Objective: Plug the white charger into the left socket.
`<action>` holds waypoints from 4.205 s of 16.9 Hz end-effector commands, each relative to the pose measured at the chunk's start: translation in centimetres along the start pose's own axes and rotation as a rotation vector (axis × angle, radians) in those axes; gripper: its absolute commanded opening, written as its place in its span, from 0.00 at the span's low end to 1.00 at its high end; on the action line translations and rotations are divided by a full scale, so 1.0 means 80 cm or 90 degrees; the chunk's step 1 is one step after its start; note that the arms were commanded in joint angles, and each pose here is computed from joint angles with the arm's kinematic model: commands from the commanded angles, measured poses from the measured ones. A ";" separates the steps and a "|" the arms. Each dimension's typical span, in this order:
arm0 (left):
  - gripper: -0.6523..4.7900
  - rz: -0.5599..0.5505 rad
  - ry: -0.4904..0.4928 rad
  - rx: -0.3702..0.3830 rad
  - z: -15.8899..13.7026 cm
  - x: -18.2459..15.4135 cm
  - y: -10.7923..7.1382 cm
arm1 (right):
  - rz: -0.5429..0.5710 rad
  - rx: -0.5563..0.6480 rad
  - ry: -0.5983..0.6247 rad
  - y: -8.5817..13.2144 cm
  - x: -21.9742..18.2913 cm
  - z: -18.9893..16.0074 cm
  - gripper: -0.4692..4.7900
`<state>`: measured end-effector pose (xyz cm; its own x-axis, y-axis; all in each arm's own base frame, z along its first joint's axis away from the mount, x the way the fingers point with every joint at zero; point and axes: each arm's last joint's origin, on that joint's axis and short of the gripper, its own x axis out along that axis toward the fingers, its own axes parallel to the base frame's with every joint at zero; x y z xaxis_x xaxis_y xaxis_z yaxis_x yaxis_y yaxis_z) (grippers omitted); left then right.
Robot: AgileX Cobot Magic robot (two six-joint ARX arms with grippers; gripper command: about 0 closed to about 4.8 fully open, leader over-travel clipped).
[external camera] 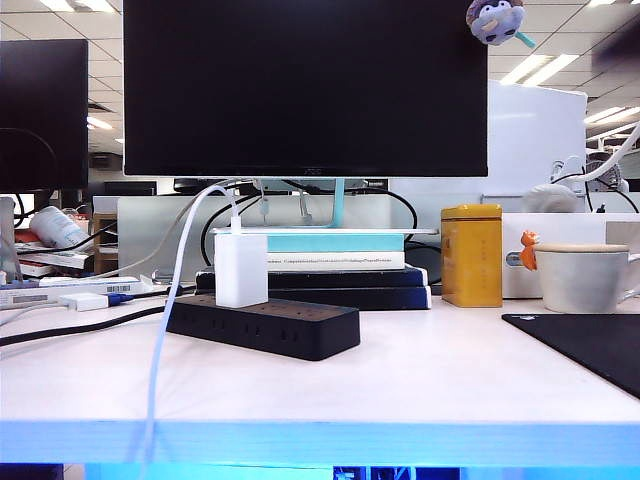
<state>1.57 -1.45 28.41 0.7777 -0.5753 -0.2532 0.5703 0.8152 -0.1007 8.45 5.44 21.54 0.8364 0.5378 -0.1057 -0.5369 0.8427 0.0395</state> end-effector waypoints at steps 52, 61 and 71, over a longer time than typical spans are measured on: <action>0.11 0.290 -0.071 -0.034 -0.133 0.107 0.086 | -0.163 0.061 0.034 -0.032 0.001 -0.085 0.09; 0.11 0.458 -0.063 -0.045 -0.136 0.103 0.095 | -0.162 0.061 0.028 -0.032 0.001 -0.084 0.09; 0.11 0.458 -0.063 -0.045 -0.136 0.103 0.095 | -0.162 0.060 0.027 -0.032 0.001 -0.084 0.09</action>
<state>9.42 0.67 15.19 0.9764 0.0964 -0.1934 -0.0999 0.9950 -0.0086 9.05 3.17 14.96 0.9349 0.3123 -0.1687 -0.2992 0.9490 0.0989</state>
